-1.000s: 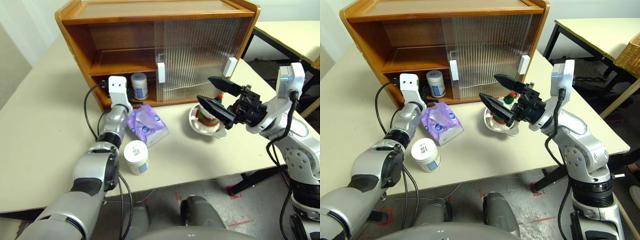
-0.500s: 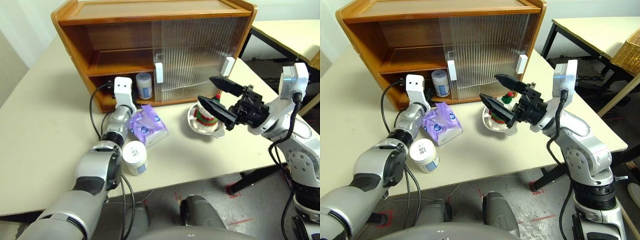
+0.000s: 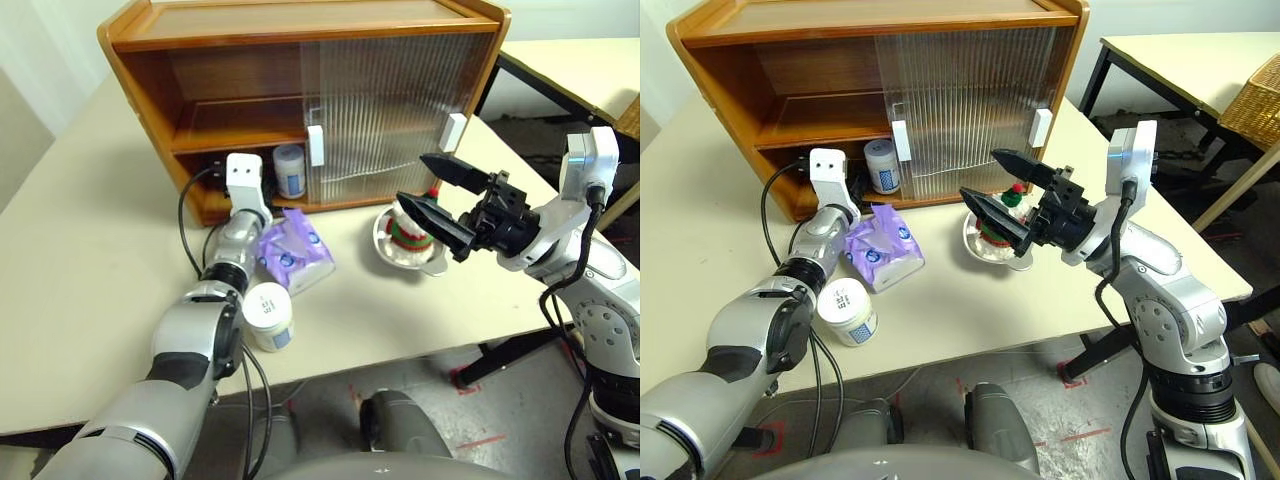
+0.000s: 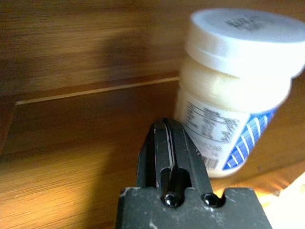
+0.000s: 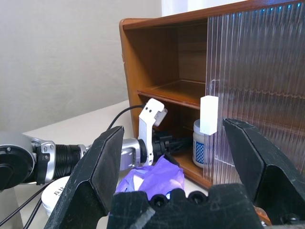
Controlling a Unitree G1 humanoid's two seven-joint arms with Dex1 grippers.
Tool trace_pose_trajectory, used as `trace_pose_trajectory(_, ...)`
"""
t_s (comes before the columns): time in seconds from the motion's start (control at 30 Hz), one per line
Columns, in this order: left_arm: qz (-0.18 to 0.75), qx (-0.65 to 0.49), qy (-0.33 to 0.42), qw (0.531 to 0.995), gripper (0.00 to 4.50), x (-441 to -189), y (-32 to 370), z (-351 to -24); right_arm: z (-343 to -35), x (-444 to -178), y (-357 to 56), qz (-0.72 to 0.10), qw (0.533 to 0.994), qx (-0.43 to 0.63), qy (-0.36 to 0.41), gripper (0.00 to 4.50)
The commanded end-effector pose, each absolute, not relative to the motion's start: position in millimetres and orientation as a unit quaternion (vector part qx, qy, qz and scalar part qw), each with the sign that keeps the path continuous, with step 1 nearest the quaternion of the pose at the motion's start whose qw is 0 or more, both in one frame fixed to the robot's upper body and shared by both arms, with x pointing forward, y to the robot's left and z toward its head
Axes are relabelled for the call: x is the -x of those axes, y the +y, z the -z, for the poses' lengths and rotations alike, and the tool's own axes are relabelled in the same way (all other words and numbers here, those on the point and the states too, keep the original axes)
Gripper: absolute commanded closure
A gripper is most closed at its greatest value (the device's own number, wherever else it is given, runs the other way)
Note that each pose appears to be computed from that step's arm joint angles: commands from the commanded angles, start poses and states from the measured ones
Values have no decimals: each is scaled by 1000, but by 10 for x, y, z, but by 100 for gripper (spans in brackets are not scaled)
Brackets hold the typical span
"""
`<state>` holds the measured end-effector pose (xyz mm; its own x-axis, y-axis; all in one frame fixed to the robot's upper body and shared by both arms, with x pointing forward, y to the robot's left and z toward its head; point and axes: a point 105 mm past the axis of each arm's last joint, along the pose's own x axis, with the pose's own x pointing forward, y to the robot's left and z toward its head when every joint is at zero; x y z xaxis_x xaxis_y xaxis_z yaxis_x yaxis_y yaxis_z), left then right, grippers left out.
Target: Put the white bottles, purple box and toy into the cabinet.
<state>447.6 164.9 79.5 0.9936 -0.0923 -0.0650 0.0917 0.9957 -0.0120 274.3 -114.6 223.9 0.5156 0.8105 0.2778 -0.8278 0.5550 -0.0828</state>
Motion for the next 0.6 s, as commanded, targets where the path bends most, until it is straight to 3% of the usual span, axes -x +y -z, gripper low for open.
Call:
trace_pose_trajectory(0.03,38,21,3,999,448,-4513,1712,-954,-2242,-2751,-1125,-477,867,-34,-144,0)
trace_pose_trajectory(0.6,69,39,-57,995,448,-4409,1818,-1119,-2222,-2797,-1091,-490,859,-39,-142,0)
